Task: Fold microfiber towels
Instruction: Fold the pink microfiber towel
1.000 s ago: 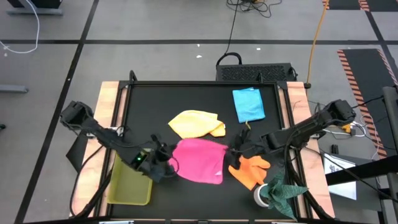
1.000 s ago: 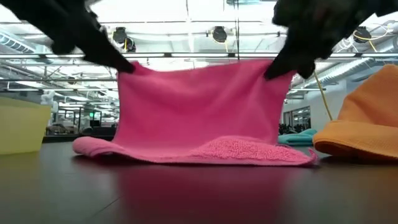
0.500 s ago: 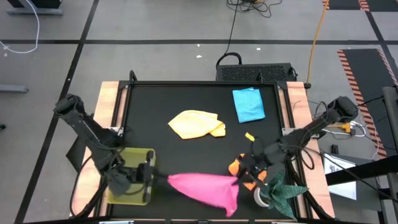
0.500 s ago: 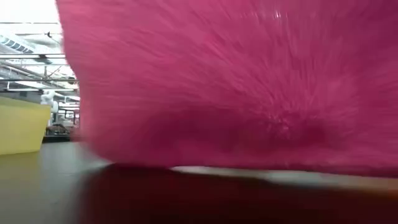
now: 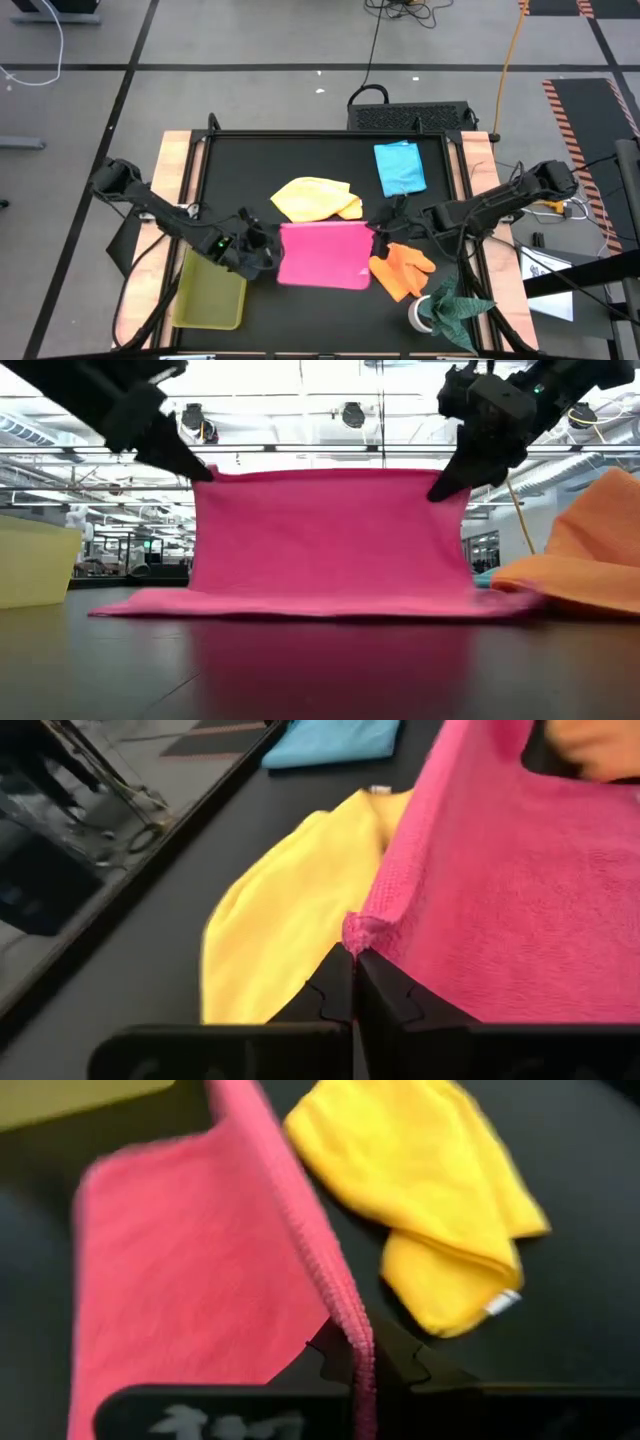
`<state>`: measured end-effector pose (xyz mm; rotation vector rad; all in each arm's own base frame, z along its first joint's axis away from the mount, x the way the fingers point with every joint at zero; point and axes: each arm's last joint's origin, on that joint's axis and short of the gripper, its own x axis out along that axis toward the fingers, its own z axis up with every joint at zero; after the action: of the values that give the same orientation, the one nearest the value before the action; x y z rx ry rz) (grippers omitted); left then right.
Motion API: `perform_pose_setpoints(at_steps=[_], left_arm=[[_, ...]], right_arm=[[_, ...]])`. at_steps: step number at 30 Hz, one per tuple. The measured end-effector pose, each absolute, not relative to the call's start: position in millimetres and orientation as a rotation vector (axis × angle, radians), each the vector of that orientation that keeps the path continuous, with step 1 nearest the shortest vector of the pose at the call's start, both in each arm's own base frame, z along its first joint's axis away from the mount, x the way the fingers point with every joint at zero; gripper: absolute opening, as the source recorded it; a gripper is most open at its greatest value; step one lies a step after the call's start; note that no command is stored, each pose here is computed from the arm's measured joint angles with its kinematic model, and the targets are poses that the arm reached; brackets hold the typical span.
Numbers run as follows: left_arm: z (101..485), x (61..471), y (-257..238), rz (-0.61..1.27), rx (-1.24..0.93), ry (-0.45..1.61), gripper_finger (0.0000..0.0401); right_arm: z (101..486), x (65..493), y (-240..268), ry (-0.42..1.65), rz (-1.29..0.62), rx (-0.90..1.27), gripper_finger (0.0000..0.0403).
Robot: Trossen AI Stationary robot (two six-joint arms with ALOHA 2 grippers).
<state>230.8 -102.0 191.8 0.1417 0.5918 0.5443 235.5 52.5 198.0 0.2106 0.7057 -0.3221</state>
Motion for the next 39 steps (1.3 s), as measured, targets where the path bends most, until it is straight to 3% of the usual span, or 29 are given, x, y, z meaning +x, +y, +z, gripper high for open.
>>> perform_pose_setpoints(at_steps=[22, 31, 39], left_arm=[[173.6, 209.5, -142.3, 0.236, 0.357, 0.702, 0.0009], [148.6, 212.7, -156.1, 0.193, 0.394, 0.742, 0.0013], [147.1, 213.5, -156.7, 0.201, 0.375, 0.739, 0.0012]], right_arm=[[161.0, 254.3, 105.5, 0.716, -0.089, 0.108, 0.0008], [151.5, 253.2, 121.2, 0.723, -0.050, 0.115, 0.0048], [152.2, 251.7, 124.5, 0.730, -0.017, 0.123, 0.0129]])
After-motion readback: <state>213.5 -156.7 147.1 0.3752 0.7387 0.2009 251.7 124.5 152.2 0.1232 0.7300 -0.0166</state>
